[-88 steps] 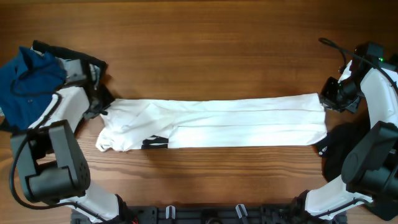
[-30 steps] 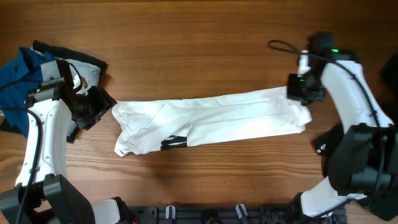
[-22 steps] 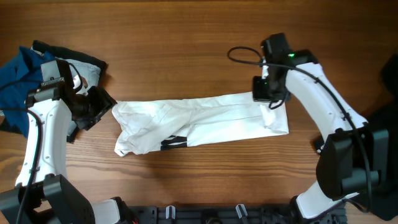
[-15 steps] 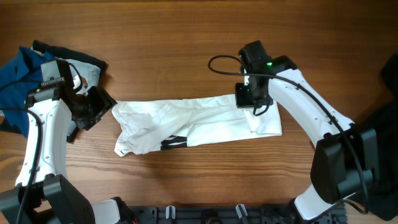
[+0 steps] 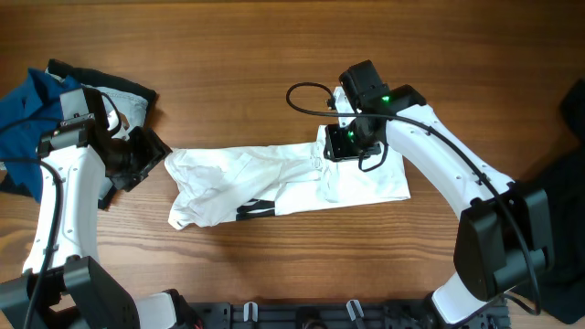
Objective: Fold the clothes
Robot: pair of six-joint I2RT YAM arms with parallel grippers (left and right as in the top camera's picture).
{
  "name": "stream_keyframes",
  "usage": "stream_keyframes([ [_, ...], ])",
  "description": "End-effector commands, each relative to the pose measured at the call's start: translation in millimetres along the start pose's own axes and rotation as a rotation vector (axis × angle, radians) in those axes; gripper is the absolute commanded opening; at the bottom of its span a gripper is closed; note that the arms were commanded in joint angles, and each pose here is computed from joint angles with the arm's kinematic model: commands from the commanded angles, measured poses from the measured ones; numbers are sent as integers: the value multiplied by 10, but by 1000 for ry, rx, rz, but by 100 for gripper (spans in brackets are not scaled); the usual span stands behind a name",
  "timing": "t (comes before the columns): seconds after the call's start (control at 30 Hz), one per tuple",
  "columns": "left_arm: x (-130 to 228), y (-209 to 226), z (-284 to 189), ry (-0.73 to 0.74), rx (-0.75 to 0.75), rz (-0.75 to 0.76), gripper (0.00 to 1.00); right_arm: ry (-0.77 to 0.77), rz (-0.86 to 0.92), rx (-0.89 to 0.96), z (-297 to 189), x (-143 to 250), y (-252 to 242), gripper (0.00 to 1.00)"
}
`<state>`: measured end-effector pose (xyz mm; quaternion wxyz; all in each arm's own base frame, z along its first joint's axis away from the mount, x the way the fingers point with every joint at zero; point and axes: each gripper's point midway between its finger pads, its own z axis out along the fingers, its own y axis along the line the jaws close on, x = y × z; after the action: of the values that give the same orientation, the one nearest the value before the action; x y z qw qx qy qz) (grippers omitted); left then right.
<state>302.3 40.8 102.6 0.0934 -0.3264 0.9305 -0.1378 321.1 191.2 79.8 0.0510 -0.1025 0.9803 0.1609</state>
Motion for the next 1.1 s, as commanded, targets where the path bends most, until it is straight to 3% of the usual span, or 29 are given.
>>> stream_keyframes([
  [0.0,10,-45,-9,5,17,15,69,-28,70,200,49,-37,-354,29],
  [0.07,11,-45,-9,5,16,15,69,-81,126,267,16,-129,-471,29],
  [0.17,10,-45,-9,5,17,14,69,-35,39,91,92,-85,-138,33],
  [0.47,35,-32,-10,15,12,11,69,74,72,217,672,55,-323,34],
  [0.5,34,-33,-10,15,12,11,69,92,75,219,723,84,-340,29],
  [0.53,34,-33,-10,15,12,11,69,102,77,222,739,105,-351,13],
  [0.57,34,-33,-10,15,12,11,69,115,80,226,737,138,-360,4],
  [0.77,33,-33,-10,14,12,11,69,203,16,236,418,403,-337,4],
  [0.93,31,-34,-10,13,12,11,69,192,15,232,398,386,-325,6],
  [1.07,31,-34,-10,14,12,11,69,246,-46,116,410,489,-138,4],
])
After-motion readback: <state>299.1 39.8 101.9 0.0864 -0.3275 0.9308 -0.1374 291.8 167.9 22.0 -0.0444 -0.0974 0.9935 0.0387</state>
